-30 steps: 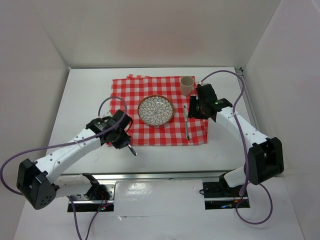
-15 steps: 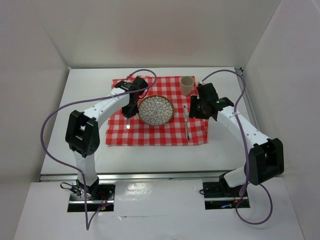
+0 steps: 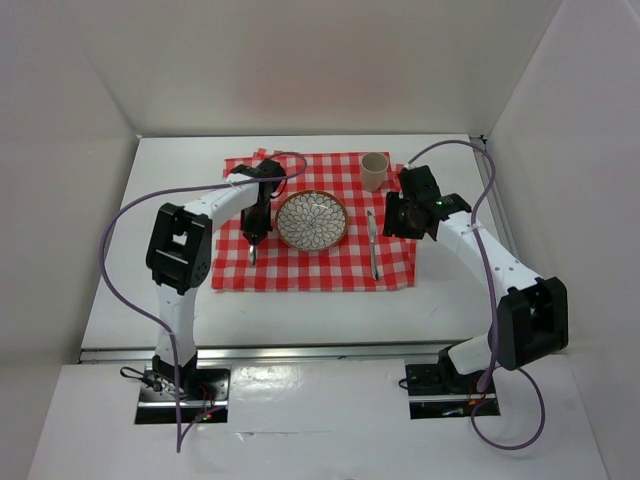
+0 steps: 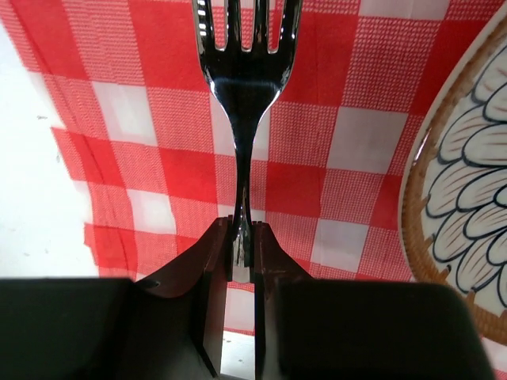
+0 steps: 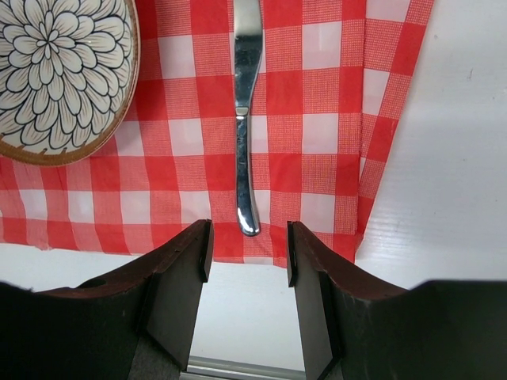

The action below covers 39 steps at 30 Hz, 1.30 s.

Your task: Set the dinner table for one person

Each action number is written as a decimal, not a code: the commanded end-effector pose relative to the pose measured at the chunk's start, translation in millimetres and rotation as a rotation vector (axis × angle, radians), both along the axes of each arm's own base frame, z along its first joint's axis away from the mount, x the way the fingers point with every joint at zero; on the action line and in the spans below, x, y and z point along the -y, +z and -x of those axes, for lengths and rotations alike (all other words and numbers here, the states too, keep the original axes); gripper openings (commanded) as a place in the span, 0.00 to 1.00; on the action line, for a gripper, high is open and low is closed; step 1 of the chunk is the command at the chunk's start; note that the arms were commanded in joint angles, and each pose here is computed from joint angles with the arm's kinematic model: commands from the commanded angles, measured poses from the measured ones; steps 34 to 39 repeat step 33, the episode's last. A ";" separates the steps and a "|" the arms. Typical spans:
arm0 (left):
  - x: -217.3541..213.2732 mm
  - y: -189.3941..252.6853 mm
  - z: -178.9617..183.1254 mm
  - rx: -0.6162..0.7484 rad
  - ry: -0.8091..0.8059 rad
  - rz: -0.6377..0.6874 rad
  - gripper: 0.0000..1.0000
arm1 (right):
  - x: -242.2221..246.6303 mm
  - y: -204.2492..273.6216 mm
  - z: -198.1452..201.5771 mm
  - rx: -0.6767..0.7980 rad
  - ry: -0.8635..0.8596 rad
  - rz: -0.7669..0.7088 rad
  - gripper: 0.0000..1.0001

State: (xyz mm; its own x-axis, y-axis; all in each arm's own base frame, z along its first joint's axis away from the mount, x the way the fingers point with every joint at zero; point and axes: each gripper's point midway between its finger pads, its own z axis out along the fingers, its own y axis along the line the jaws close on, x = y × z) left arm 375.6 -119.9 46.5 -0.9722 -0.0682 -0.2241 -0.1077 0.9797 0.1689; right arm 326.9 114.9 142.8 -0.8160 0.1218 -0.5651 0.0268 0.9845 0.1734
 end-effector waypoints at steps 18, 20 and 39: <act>-3.4 71.2 -30.2 0.136 0.070 0.120 0.77 | 17.6 63.6 -6.5 0.102 -0.060 0.015 0.89; -8.4 96.8 -30.8 0.173 0.068 0.129 0.77 | 22.0 75.1 -7.8 0.126 -0.088 0.006 1.00; -11.9 252.8 -5.6 0.715 0.035 0.391 0.80 | 47.6 106.7 -6.3 0.233 -0.235 0.001 1.00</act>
